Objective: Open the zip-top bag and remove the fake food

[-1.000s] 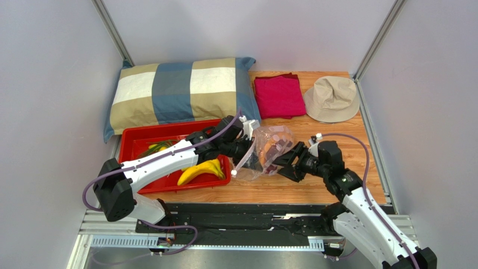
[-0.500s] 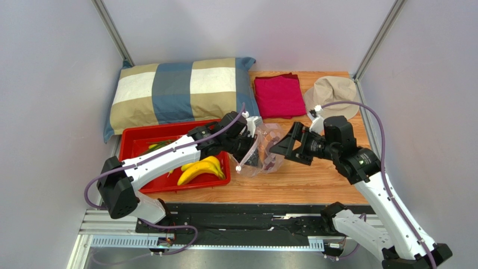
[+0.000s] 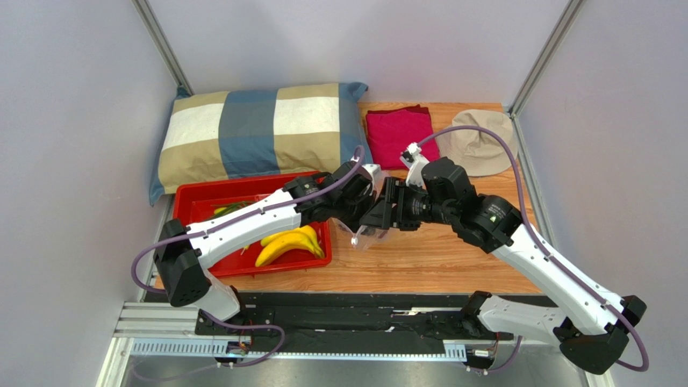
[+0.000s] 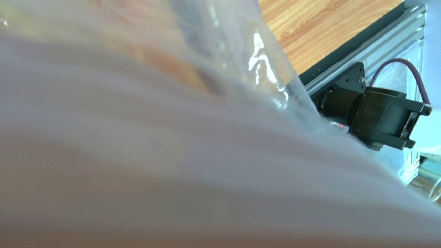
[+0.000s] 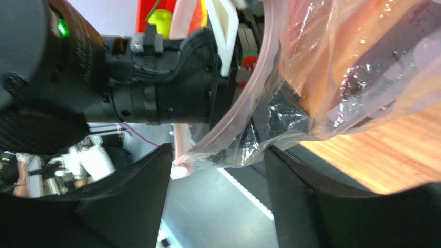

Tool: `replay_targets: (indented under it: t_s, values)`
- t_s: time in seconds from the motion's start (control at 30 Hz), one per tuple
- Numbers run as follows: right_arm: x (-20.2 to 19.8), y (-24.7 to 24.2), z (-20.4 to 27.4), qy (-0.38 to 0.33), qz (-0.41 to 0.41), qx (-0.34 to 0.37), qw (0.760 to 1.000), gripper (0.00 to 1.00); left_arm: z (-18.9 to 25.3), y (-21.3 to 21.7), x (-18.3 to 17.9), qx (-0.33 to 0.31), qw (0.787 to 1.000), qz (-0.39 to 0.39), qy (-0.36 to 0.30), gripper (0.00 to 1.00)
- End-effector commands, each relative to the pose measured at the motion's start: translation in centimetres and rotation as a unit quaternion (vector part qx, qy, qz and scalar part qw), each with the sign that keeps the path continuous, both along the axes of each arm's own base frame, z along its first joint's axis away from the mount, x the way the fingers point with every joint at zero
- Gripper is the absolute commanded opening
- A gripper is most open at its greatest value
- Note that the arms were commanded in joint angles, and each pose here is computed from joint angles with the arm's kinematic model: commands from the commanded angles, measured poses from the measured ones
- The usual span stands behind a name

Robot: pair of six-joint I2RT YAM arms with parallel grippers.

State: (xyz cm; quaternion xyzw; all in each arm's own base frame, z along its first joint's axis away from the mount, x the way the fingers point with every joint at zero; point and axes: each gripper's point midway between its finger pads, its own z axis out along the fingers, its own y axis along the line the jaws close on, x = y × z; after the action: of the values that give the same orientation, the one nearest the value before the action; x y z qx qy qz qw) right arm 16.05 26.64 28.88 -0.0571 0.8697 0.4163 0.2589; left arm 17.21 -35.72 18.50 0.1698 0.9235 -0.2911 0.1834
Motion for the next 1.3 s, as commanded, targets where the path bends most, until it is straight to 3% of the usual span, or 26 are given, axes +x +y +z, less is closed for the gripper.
replay_targets:
  t_s: [0.0,0.13,0.2,0.23,0.27,0.53,0.83,1.1,1.27]
  values:
    - [0.9,-0.4,-0.2,-0.026,-0.021,-0.016,0.999,0.62,2.9,-0.6,0.8,-0.025,0.999,0.017,-0.028,0.0]
    - [0.8,-0.3,-1.0,-0.019,-0.014,-0.028,0.999,0.28,3.0,-0.6,0.3,-0.031,0.999,0.009,-0.024,0.0]
    - [0.5,-0.5,-1.2,-0.021,-0.014,-0.029,0.999,0.18,3.1,-0.5,0.2,-0.034,0.999,0.004,-0.025,0.0]
    - [0.4,-0.7,-1.5,-0.02,-0.016,-0.031,0.999,0.04,3.0,-0.6,0.0,-0.036,0.999,0.0,-0.021,0.0]
    - [0.3,-1.1,-1.5,-0.022,-0.02,-0.033,0.999,0.0,3.3,-0.8,-0.1,-0.044,0.999,-0.006,-0.024,0.0]
    - [-1.6,-4.7,-4.5,-0.011,-0.035,-0.091,0.995,0.0,4.8,-1.7,-0.8,-0.093,0.994,-0.063,-0.02,0.0]
    - [-3.3,-3.3,-5.1,-0.006,0.006,-0.065,0.998,0.0,5.2,-2.0,-0.6,-0.13,0.99,-0.037,0.041,0.0]
    - [-3.7,-2.5,-5.3,-0.02,0.03,-0.119,0.992,0.0,5.4,0.2,2.2,-0.033,0.992,0.107,0.059,0.0]
    - [-3.1,-4.7,-7.8,-0.006,-0.014,-0.176,0.984,0.0,8.0,0.5,1.7,-0.045,0.988,0.117,0.092,0.0]
